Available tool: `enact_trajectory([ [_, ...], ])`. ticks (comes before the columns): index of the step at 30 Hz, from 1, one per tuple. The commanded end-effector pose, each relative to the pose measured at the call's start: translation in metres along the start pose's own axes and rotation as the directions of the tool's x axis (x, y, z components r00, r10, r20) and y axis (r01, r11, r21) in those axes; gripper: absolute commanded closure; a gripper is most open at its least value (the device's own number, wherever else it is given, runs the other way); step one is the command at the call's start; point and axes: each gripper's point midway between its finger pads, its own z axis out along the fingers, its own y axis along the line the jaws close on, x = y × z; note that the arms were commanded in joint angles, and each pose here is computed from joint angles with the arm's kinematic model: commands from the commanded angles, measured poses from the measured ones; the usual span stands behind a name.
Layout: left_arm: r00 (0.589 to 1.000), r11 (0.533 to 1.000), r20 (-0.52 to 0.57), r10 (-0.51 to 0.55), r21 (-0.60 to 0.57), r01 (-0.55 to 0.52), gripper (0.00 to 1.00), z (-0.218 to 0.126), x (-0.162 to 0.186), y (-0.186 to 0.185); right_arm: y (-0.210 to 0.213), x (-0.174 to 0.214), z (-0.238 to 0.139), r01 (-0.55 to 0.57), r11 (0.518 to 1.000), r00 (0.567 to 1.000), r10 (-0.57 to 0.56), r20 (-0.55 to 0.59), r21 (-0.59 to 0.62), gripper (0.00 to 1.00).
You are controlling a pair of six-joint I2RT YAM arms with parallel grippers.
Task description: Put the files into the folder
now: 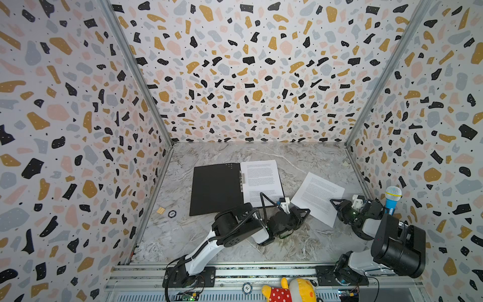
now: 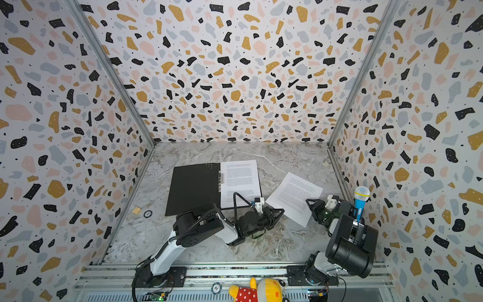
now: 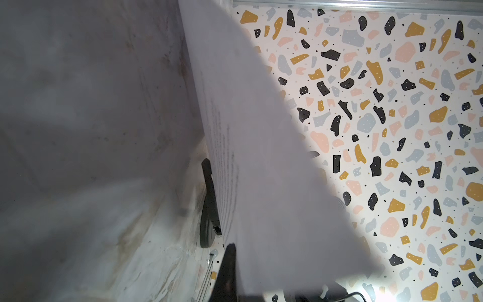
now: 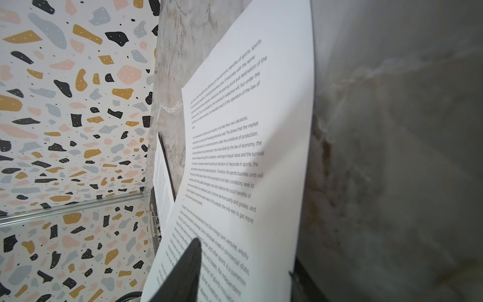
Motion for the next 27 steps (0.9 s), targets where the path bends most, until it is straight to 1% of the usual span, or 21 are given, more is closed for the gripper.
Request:
enact_trajectory([
  [1, 0.999, 0.996, -0.024, 0.021, 0.082, -0.019, 1.00, -0.002, 0.006, -0.024, 0.015, -0.015, -0.002, 0.047, 0.998, 0.998, -0.046, 0.032, -0.034, 0.64],
  [4, 0.999, 0.996, -0.027, 0.025, 0.086, -0.022, 1.00, -0.001, 0.007, -0.026, 0.018, -0.016, -0.004, 0.056, 0.998, 0.998, -0.054, 0.037, -0.041, 0.75],
  [8, 0.999, 0.995, -0.029, 0.026, 0.094, -0.023, 1.00, 0.000, 0.007, -0.029, 0.024, -0.018, -0.006, 0.065, 0.996, 0.997, -0.063, 0.046, -0.053, 0.86],
  [12, 0.999, 0.995, -0.031, 0.027, 0.094, -0.024, 0.98, 0.000, 0.008, -0.029, 0.032, -0.021, -0.009, 0.080, 0.995, 0.995, -0.077, 0.056, -0.065, 0.91],
  [15, 0.999, 0.995, -0.032, 0.028, 0.094, -0.025, 0.97, 0.000, 0.008, -0.029, 0.037, -0.023, -0.011, 0.091, 0.993, 0.994, -0.086, 0.060, -0.072, 0.94],
  [18, 0.999, 0.995, -0.034, 0.030, 0.095, -0.026, 0.94, 0.000, 0.009, -0.030, 0.040, -0.024, -0.011, 0.098, 0.992, 0.994, -0.095, 0.055, -0.073, 0.96],
  [20, 0.999, 0.995, -0.033, 0.031, 0.097, -0.028, 0.90, -0.001, 0.008, -0.030, 0.044, -0.023, -0.009, 0.105, 0.991, 0.993, -0.102, 0.052, -0.080, 0.97],
  [23, 0.999, 0.993, -0.029, 0.042, 0.112, -0.038, 0.77, -0.003, 0.008, -0.036, 0.051, -0.021, -0.005, 0.120, 0.989, 0.992, -0.117, 0.043, -0.086, 0.99],
  [26, 0.996, 0.993, -0.034, 0.081, 0.093, -0.078, 0.62, -0.004, 0.010, -0.039, 0.063, -0.020, -0.001, 0.142, 0.985, 0.990, -0.140, 0.034, -0.100, 1.00],
  [27, 0.994, 0.991, -0.040, 0.104, 0.086, -0.100, 0.56, -0.003, 0.011, -0.041, 0.068, -0.020, 0.000, 0.151, 0.983, 0.988, -0.148, 0.032, -0.106, 1.00],
])
